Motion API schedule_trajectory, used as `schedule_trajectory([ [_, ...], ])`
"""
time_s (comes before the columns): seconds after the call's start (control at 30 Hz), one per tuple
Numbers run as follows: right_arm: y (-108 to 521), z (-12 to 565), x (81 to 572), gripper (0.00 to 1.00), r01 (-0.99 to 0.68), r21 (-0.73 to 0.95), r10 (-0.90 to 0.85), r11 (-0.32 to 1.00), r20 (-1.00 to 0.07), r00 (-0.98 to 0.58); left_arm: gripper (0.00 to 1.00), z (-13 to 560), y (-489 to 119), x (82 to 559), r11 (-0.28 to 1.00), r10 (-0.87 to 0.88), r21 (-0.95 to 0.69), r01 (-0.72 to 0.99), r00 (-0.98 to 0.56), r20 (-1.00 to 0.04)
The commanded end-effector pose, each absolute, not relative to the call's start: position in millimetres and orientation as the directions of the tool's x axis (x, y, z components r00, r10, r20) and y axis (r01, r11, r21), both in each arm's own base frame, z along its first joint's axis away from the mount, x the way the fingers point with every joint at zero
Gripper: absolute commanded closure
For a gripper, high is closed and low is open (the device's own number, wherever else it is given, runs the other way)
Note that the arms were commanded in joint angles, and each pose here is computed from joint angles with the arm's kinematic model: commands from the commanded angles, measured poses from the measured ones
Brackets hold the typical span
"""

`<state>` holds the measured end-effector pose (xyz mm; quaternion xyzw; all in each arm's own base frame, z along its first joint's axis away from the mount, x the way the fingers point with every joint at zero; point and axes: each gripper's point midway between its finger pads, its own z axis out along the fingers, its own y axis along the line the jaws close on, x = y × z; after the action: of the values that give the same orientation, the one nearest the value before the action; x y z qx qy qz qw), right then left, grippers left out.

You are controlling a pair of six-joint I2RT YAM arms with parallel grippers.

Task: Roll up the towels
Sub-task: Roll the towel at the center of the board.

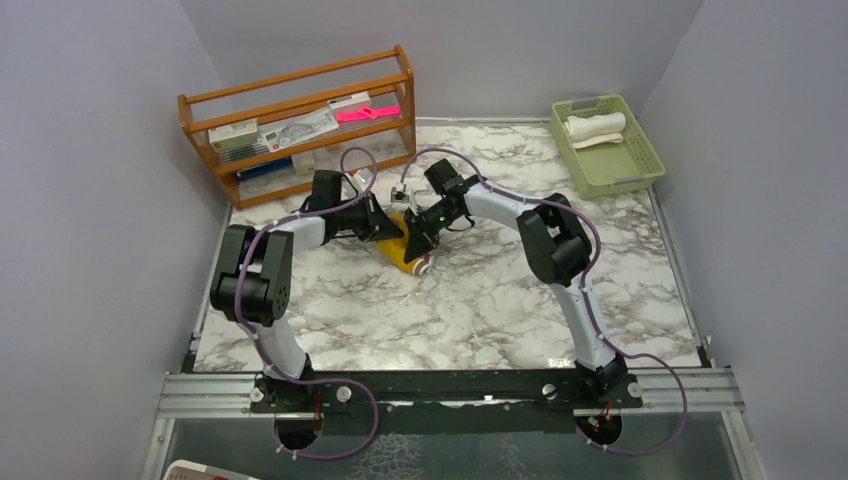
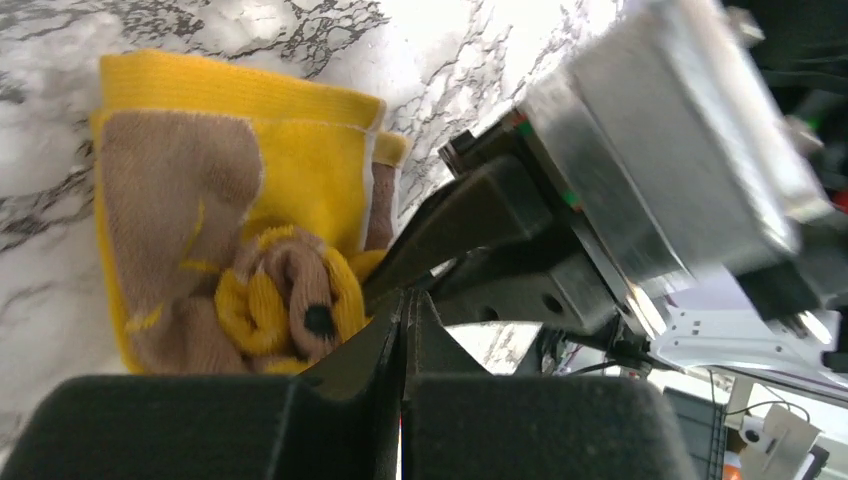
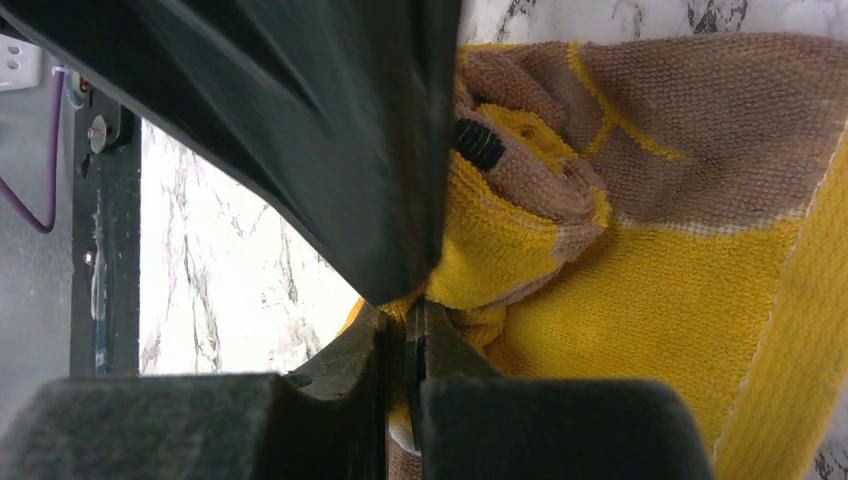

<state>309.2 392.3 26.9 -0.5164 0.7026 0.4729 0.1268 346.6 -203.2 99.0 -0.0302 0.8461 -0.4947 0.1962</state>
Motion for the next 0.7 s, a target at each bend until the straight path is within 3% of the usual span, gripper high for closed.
schedule_trajectory([
  [0.0, 359, -52, 273, 0.99, -0.787, 0.594, -0.744, 0.166, -0.449, -0.495, 1.0, 87, -224, 351, 0.538, -0.109, -0.809, 0.236, -0.933, -0.344],
  [0.33, 355, -56, 267, 0.99, -0.777, 0.605, -0.75, 0.175, -0.43, -0.503, 1.0, 71, -225, 349, 0.614, 0.087, -0.713, 0.338, -0.927, -0.365],
  [0.67, 368, -42, 273, 0.99, -0.757, 0.641, -0.744, 0.129, -0.442, -0.501, 1.0, 25, -192, 298, 0.726, 0.179, -0.622, 0.293, -0.954, -0.24],
])
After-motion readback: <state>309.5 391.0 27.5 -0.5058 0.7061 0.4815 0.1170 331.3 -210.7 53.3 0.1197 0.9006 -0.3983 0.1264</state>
